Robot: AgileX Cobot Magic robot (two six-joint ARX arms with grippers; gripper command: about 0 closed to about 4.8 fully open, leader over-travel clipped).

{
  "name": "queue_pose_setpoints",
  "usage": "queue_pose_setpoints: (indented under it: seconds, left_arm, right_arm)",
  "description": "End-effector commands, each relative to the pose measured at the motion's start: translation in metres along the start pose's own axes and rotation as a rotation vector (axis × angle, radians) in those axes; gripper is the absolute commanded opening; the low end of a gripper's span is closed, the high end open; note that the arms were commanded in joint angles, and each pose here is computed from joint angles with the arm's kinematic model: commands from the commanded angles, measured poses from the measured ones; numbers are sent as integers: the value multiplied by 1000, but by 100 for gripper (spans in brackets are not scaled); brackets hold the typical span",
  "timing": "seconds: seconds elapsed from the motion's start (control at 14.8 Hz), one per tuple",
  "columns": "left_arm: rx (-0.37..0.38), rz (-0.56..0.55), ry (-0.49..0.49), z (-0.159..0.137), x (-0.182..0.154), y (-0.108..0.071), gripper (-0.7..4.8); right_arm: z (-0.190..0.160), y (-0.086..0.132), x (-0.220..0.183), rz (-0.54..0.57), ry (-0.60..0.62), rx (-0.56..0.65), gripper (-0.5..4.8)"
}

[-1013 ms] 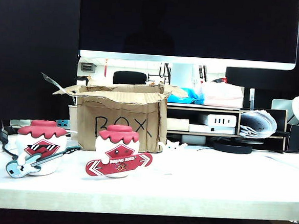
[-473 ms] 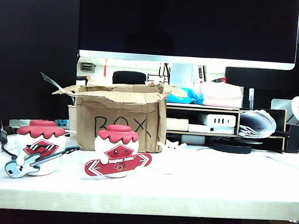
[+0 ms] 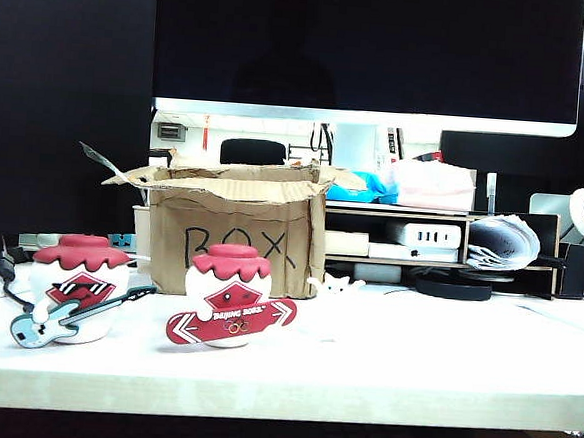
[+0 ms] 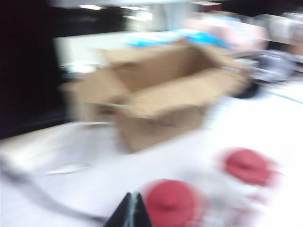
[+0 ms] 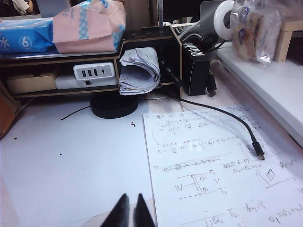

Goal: Put the doll that is least similar in size compared to the others into the paper box.

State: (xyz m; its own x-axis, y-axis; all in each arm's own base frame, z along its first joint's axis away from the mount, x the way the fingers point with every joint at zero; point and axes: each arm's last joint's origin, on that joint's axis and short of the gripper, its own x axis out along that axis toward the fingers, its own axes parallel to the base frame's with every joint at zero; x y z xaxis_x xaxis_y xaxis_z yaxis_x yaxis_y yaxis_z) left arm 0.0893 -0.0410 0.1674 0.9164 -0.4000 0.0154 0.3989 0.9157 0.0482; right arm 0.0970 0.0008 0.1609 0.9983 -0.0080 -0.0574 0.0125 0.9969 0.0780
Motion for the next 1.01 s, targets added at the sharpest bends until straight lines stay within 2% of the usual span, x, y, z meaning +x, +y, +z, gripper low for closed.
queue_pose_setpoints:
  seconds: [0.07,0.14,0.27,1.01]
  left_arm:
    - [-1,-142,4,0,0,-14,-5]
    - [12,-221,109,-8,5,-23,-5]
    - [26,-231,205,-17,9,-25,-5]
    - [30,-230,235,-20,11,-25,-5]
  right_arm:
    - [1,0,0,3,-14,-2,27]
    - [1,0,0,3,-14,-2,27]
    - [1,0,0,3,-14,-2,27]
    - [1,0,0,9,-23,-1,27]
